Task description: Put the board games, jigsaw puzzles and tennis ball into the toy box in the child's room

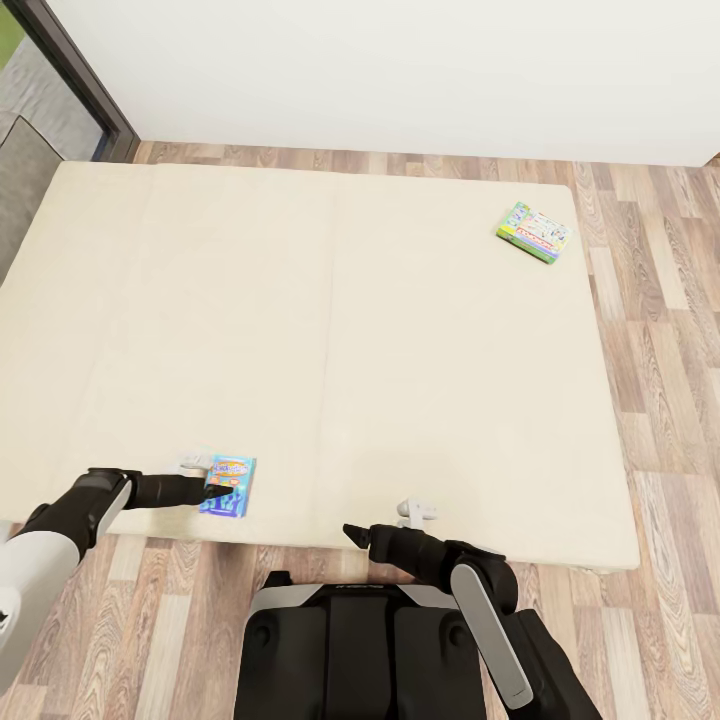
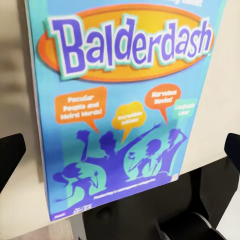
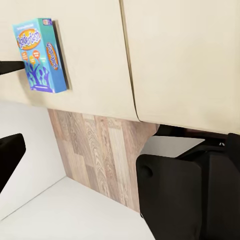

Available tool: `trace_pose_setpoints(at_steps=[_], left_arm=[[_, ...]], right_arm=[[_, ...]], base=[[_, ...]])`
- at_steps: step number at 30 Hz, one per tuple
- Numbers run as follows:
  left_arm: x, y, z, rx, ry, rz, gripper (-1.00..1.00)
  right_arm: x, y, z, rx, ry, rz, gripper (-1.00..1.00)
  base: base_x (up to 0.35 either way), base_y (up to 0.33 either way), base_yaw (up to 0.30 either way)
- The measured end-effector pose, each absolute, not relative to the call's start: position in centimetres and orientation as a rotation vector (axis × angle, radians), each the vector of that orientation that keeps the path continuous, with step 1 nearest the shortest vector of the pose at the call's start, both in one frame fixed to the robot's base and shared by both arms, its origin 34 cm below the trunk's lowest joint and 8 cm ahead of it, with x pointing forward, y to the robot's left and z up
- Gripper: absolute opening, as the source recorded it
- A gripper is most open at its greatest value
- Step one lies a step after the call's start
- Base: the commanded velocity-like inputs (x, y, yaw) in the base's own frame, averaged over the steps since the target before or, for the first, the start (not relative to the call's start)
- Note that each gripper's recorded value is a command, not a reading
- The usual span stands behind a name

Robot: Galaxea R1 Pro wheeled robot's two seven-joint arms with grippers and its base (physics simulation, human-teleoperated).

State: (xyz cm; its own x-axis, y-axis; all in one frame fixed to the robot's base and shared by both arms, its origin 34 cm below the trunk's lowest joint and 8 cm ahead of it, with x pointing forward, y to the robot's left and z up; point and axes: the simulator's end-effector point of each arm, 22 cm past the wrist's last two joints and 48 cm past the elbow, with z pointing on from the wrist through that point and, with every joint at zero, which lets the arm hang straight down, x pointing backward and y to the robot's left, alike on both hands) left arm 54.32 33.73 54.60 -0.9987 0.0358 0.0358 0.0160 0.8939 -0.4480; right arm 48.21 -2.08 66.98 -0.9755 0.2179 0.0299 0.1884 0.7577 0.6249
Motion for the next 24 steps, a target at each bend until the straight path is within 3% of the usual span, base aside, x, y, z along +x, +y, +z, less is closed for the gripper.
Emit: trace_pose_setpoints(at_steps=[24], left_arm=[[55.5,35.3,54.2,0.043,-3.077,0.627,1.0]], right_arm=[[48.2,-2.0,67.0,0.339,2.902,1.03,1.0]], base=[[0.0,0.0,0.0]])
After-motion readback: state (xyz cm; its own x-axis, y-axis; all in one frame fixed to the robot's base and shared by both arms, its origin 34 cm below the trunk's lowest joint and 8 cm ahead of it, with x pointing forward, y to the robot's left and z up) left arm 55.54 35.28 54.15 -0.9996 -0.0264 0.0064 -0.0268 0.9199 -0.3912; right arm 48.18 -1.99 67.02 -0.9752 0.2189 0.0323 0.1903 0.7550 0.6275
